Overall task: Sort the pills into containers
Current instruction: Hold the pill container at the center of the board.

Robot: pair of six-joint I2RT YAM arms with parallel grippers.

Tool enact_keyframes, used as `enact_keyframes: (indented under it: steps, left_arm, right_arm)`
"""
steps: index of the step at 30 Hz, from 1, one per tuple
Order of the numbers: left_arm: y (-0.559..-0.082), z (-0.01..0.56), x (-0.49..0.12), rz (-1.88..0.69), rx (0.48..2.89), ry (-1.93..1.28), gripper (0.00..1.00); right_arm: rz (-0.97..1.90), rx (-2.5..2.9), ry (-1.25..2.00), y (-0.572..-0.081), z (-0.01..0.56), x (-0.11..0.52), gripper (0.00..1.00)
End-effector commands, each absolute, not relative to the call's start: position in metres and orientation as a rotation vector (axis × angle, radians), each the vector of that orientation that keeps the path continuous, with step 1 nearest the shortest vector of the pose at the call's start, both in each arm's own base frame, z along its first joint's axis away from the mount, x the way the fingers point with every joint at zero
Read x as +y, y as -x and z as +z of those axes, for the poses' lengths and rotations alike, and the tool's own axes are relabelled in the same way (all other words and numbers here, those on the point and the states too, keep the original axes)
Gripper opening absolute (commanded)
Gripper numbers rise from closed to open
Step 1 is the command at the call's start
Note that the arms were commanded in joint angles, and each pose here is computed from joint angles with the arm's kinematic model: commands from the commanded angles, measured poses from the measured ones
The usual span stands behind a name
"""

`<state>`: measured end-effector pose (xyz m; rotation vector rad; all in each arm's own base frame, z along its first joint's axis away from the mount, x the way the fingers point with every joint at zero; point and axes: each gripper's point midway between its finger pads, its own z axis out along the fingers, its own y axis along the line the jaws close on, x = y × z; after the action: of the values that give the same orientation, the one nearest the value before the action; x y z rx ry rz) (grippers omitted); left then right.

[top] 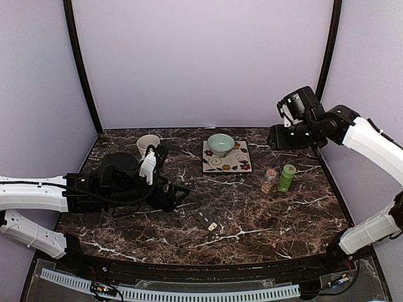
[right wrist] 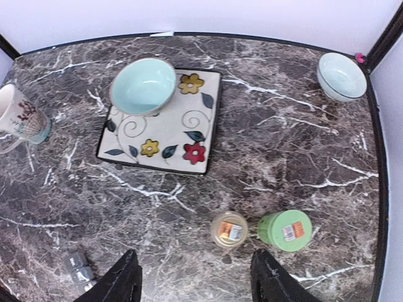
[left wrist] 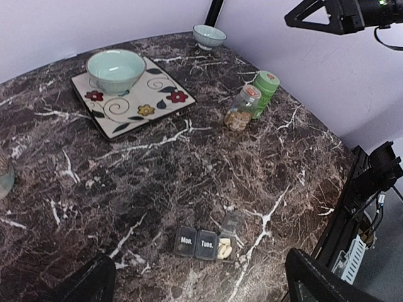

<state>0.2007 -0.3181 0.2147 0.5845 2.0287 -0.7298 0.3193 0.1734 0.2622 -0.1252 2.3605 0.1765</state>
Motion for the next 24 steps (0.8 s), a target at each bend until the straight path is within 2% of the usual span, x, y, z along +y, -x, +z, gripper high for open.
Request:
enact_keyframes:
  steps: [1,5,14,24]
  left_arm:
    - [-0.189,0.185,-0.318,-0.804,2.138,-0.548,0.95]
    - [-0.182,0.155,-0.321,-0.807,2.231,-0.564,0.94]
    - [-0.176,0.104,-0.341,-0.817,2.397,-0.584,0.93]
    - [-0.18,0.081,-0.362,-0.832,2.479,-0.55,0.93]
  right_arm:
    - [0.266,2.352,0.244,-0.3,0.255,0.207,0.56]
    - [0.314,2.403,0.359,-0.274,0.224,0.236,0.51]
    - [0.467,2.525,0.46,-0.233,0.16,0.267,0.51]
    - [0.546,2.608,0.534,-0.211,0.116,0.287,0.5]
